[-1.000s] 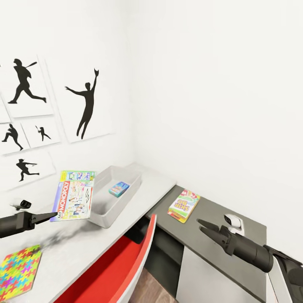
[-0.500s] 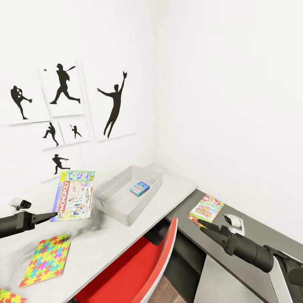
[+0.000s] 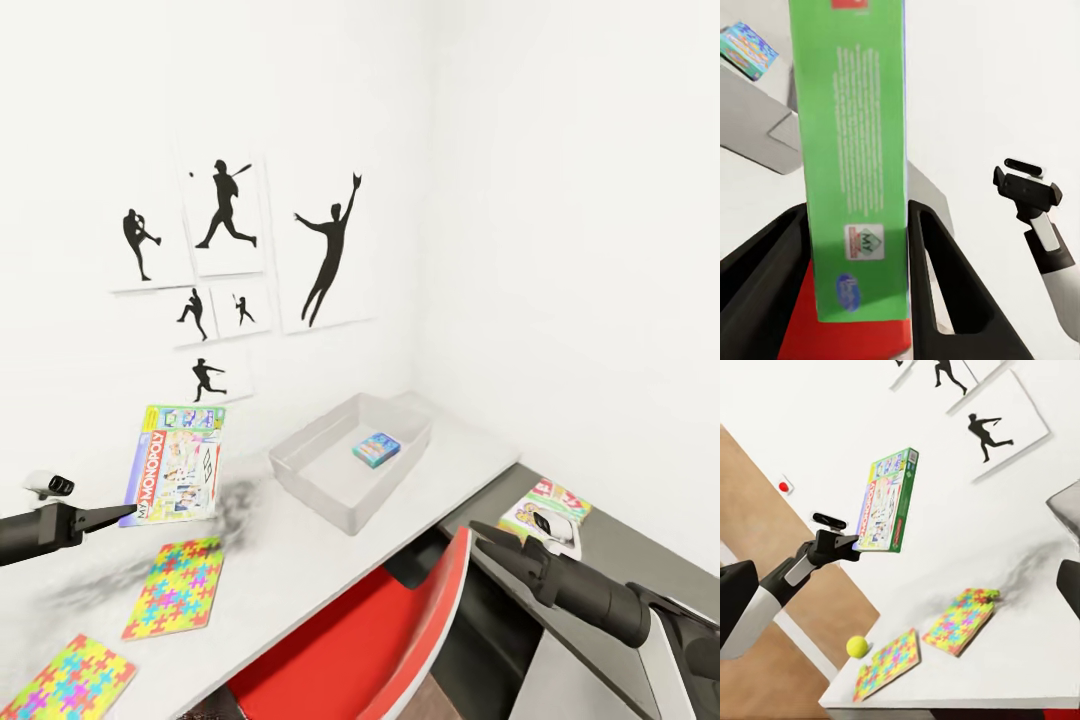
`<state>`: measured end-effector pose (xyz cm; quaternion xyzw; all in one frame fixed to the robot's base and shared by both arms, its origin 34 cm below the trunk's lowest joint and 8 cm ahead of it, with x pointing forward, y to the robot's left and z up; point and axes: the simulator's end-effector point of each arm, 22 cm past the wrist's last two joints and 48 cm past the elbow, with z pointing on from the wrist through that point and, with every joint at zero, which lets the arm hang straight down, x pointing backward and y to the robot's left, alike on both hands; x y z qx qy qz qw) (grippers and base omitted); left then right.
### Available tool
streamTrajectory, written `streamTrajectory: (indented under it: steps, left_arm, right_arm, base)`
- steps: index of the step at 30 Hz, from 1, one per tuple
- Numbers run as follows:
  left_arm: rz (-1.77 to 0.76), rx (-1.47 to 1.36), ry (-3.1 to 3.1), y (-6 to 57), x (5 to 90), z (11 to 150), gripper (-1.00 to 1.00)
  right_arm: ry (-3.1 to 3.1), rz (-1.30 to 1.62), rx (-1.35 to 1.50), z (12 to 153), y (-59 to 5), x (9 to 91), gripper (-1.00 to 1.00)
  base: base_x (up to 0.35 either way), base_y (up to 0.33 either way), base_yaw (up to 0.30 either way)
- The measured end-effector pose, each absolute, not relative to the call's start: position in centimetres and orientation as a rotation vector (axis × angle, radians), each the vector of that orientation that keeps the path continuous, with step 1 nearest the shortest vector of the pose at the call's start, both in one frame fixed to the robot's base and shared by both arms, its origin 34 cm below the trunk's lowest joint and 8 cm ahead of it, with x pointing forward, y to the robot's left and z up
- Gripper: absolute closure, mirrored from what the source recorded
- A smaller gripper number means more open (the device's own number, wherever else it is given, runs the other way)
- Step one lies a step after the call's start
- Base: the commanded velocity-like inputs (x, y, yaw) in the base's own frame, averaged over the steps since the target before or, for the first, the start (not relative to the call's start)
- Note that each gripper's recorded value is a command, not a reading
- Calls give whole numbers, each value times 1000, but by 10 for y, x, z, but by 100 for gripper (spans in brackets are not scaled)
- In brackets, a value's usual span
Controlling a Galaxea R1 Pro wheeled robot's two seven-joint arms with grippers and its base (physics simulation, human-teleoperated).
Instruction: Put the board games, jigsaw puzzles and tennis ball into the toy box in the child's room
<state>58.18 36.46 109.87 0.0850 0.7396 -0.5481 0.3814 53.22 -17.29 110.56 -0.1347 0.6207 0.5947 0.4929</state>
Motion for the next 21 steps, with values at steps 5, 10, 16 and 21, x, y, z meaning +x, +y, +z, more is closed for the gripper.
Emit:
streamTrajectory:
  steps: [5, 10, 16, 21]
  left_arm:
    - [-1399, 218, 1887, 365, 582, 1099, 100]
    - [-1400, 216, 1889, 365, 582, 1098, 100]
    - [-1403, 212, 1892, 364, 583, 1095, 100]
    - [-1405, 211, 1891, 364, 584, 1095, 100]
  right_arm:
    - [1507, 1442, -325, 1105, -173, 532, -100]
    - [1512, 1441, -323, 1104, -173, 533, -100]
    - [1520, 1440, -317, 1101, -174, 535, -100]
    - [1521, 1441, -316, 1100, -174, 535, -100]
  base:
    - [0, 95, 273]
    - [0, 14, 246]
    - [0, 2, 190]
    - [29, -82, 50]
